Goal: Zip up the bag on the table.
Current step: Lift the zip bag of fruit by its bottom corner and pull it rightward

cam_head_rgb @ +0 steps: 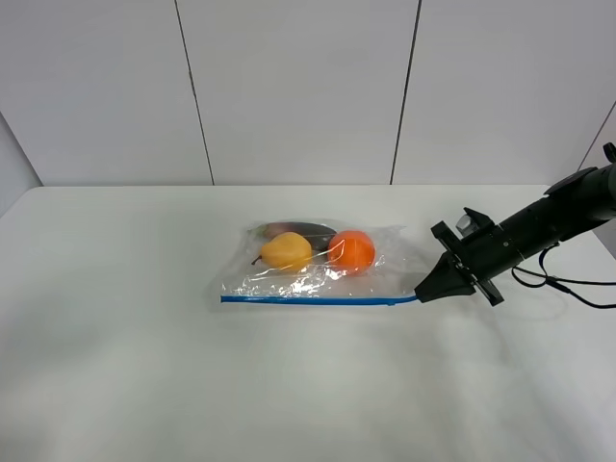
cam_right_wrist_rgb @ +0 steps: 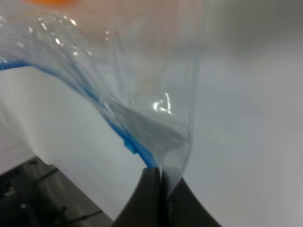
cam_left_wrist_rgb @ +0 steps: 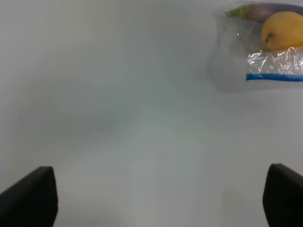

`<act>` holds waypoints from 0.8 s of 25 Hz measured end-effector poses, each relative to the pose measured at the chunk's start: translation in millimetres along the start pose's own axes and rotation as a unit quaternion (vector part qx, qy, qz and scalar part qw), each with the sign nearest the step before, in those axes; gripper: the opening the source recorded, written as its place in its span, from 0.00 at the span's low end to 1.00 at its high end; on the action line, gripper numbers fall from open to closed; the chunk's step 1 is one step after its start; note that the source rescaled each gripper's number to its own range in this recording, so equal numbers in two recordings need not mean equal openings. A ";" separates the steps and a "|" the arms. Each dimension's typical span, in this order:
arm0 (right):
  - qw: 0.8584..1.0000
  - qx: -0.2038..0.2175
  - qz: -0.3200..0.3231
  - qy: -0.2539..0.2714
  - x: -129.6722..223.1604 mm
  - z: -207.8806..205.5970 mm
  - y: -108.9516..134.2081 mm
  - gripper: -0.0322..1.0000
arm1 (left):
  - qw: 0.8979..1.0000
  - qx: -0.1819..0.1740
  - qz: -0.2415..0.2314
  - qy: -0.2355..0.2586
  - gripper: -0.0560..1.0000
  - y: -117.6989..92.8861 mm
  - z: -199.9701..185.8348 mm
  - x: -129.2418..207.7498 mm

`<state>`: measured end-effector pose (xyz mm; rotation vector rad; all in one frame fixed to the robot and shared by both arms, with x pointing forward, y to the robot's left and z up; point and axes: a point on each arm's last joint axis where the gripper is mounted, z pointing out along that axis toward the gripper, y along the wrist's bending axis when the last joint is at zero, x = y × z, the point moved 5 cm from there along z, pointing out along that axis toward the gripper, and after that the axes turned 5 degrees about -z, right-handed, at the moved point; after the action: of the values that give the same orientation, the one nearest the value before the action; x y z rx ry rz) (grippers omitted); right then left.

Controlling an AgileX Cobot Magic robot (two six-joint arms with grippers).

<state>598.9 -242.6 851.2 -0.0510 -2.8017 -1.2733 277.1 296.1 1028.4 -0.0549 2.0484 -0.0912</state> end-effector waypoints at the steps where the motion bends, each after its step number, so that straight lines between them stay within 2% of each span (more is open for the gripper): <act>1: 1.000 -0.016 0.004 -0.004 -1.3 -0.1 4.4 0.03 | 1.000 0.000 0.000 0.000 1.00 0.0 0.0 0.0; 4: 0.998 -0.053 0.004 -0.019 -7.5 2.3 20.1 0.03 | 1.000 0.000 0.000 0.000 1.00 0.0 0.0 0.0; 6: 0.998 -0.062 -0.007 -0.021 -11.9 7.8 32.9 0.03 | 1.000 0.000 0.000 0.000 1.00 0.0 0.0 0.0; 16: 0.994 -0.069 -0.085 -0.002 -27.6 37.4 113.4 0.03 | 1.000 0.000 0.000 0.000 1.00 0.0 0.0 0.0; 20: 0.994 -0.070 -0.087 -0.008 -32.4 35.1 122.1 0.03 | 1.000 0.000 0.000 0.000 1.00 0.0 0.0 0.0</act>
<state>636.6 -136.0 917.6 0.1802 -2.7758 -1.5120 277.1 296.1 1028.4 -0.0549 2.0484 -0.0912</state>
